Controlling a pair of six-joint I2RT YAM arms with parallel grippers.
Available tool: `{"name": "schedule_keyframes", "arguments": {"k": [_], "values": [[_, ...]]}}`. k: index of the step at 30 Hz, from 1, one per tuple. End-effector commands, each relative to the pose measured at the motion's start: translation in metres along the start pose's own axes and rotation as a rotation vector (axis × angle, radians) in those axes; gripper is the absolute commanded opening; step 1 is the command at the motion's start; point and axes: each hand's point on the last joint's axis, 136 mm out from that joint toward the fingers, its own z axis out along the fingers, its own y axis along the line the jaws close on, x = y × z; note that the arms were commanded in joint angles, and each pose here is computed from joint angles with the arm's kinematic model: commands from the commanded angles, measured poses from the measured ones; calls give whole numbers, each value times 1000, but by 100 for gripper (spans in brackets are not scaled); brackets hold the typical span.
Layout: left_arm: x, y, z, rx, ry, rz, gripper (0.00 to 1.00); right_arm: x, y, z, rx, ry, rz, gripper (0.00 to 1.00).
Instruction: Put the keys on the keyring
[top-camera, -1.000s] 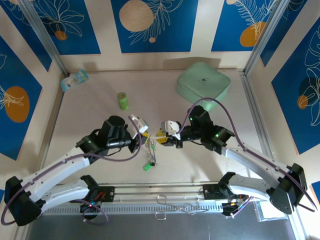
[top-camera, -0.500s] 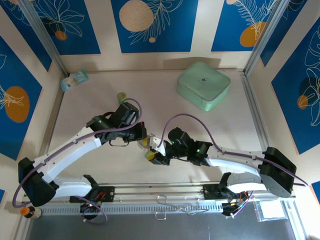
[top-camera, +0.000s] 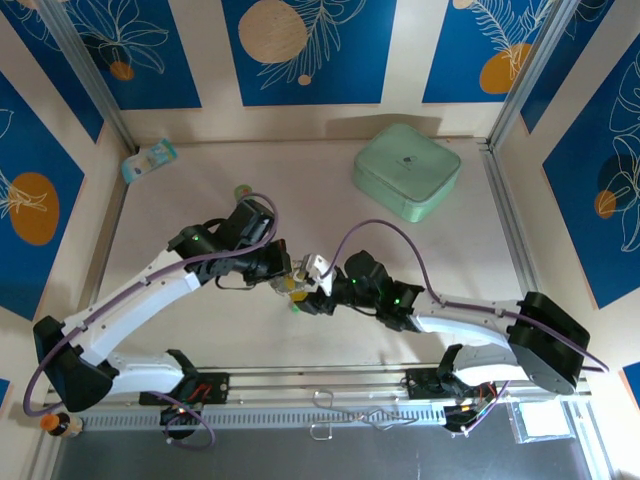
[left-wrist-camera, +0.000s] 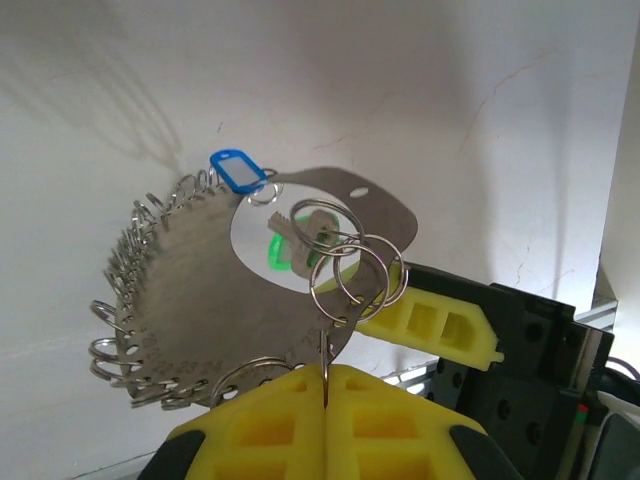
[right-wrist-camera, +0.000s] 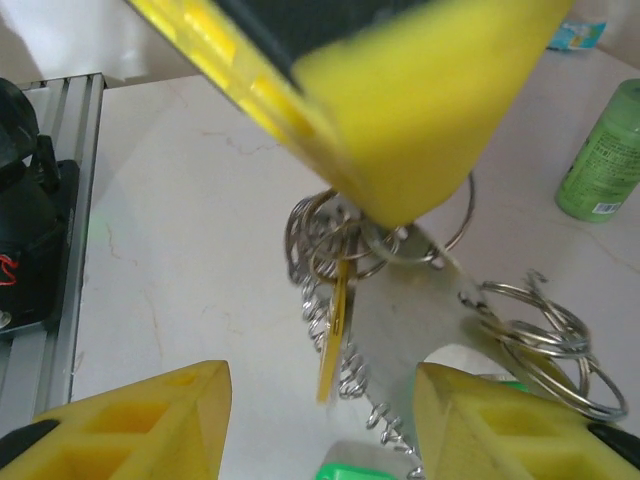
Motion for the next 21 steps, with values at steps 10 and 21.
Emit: {"name": "schedule_keyframes", "arguments": {"k": [10,21], "values": [[12,-13,-7,37,75,1,0,-16,1,8,-36,-62,-40,35],[10,-14,-8,43,63,-17,0,0,-3,-4,-61,-11,-8,0]]}}
